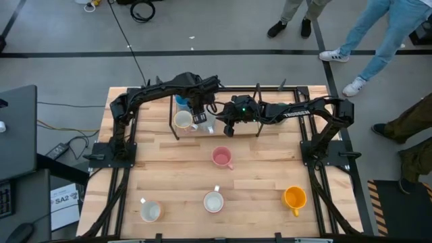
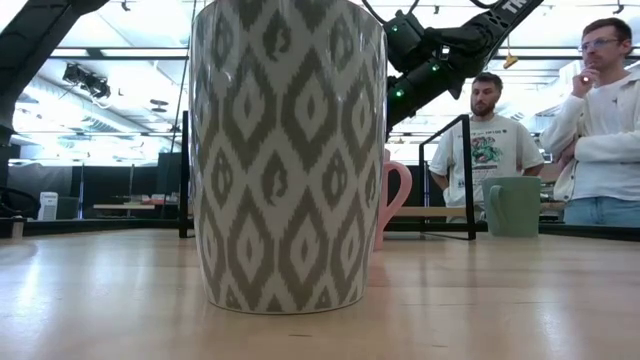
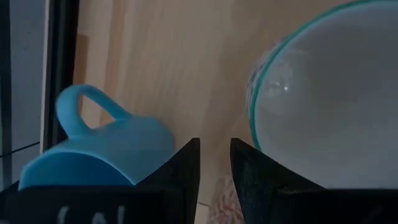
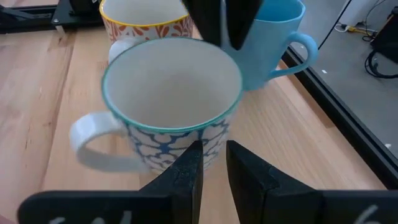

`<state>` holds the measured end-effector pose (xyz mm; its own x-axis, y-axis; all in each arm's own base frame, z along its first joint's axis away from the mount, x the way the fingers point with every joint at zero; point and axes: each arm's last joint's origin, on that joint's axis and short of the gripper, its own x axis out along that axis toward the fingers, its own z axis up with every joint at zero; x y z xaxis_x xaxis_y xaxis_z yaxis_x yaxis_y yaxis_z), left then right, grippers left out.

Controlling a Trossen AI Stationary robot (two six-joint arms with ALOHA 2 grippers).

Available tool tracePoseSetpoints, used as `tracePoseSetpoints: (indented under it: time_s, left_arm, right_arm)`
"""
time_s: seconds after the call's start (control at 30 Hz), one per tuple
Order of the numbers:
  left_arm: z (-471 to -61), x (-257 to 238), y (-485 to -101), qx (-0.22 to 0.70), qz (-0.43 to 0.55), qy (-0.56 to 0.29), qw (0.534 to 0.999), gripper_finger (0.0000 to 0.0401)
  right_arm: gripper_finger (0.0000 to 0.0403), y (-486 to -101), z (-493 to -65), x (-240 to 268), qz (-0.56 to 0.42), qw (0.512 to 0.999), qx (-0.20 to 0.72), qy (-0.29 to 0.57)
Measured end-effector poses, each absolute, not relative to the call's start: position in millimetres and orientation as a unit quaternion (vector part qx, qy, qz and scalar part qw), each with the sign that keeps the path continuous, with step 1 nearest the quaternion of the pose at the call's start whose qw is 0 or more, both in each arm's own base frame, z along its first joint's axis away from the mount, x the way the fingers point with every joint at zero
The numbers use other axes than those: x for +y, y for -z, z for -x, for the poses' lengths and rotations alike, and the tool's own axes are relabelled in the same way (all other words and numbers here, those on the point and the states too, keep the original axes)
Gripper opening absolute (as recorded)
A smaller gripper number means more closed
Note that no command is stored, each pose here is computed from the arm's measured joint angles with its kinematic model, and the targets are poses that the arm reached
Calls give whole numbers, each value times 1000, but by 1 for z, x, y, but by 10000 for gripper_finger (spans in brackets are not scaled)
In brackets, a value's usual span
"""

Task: Place coffee mugs
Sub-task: Put the blue patterned mug on the shelf, then put the pink mug on the shelf

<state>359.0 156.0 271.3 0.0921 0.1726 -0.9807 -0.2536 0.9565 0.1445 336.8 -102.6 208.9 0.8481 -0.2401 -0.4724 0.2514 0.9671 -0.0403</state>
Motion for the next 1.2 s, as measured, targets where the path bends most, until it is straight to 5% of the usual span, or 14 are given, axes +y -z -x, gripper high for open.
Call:
tracePoseSetpoints:
  time_s: [0.5,1.2]
  left_arm:
    - [-340,148,-308,629,14,-183,755,96]
    - [-304,38,-386,527,25,-173,832,96]
  right_arm:
    - [77,-215,-334,-102,-11,963,237,129]
    - [77,-313,-276,-73,-22,989,119,87]
